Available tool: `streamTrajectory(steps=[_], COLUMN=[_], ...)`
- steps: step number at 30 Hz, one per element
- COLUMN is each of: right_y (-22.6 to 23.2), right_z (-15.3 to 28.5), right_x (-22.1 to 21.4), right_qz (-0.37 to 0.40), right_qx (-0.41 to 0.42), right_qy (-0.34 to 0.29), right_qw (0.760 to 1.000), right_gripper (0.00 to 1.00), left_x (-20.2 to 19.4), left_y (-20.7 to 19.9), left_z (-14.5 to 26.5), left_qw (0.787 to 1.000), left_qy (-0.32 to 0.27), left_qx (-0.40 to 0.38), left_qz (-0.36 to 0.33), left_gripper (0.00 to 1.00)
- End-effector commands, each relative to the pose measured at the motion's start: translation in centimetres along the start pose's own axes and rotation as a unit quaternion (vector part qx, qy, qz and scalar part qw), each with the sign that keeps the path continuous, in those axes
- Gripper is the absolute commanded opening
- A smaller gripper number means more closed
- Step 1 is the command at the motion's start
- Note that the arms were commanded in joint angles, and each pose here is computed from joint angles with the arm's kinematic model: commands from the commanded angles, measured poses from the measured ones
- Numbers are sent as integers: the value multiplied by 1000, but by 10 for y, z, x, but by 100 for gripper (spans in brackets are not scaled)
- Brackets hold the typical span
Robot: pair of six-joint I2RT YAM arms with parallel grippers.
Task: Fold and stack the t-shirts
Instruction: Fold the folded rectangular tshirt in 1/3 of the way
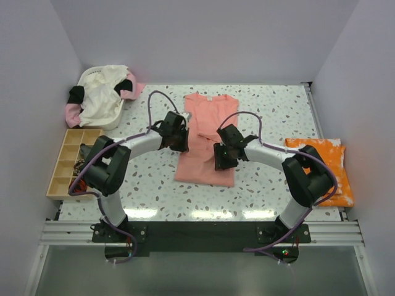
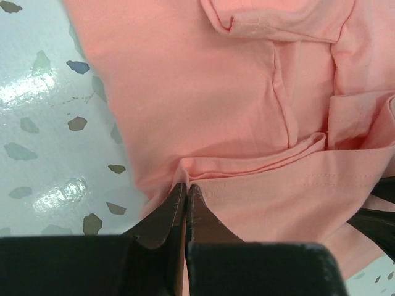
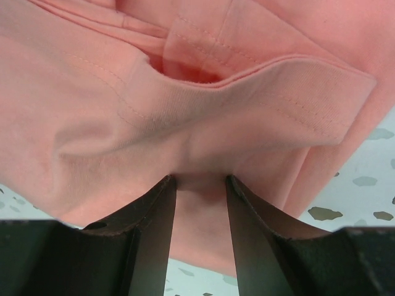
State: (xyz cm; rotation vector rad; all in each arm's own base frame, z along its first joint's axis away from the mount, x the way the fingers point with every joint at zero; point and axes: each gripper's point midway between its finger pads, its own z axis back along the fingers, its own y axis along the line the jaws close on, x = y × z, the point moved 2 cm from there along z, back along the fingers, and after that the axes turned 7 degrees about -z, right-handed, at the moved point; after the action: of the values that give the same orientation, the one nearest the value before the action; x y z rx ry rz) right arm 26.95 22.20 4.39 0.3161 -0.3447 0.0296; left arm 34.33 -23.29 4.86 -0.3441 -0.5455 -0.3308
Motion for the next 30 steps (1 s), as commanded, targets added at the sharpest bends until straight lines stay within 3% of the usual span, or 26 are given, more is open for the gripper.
streamTrajectory(steps=[1,9,24,26,27,30], right_y=[-7,-29,-44,-42,-40,-29], right_z=[-5,-10,0,4,7,27], right_x=[-1,-16,-19,-15,-11,5], right_qz=[-6,-20,-34,-33,-32,-29], right_qx=[-17,-78,-117,-116,-109,-79], right_qy=[-10,16,3,-9,-17,-68], right_qw=[1000,997,993,993,993,994], right_gripper=[42,38,37,39,45,58], left_x=[30,50,35,34,35,41], left_y=[-11,-6,17,21,21,20], left_z=[10,28,27,27,28,36], left_qw=[999,998,997,996,996,995], left_qy=[-42,-67,-52,-53,-56,-69], left_qx=[-13,12,60,72,75,75], left_qz=[-9,-13,10,12,12,11], left_gripper=[0,0,2,26,56,78])
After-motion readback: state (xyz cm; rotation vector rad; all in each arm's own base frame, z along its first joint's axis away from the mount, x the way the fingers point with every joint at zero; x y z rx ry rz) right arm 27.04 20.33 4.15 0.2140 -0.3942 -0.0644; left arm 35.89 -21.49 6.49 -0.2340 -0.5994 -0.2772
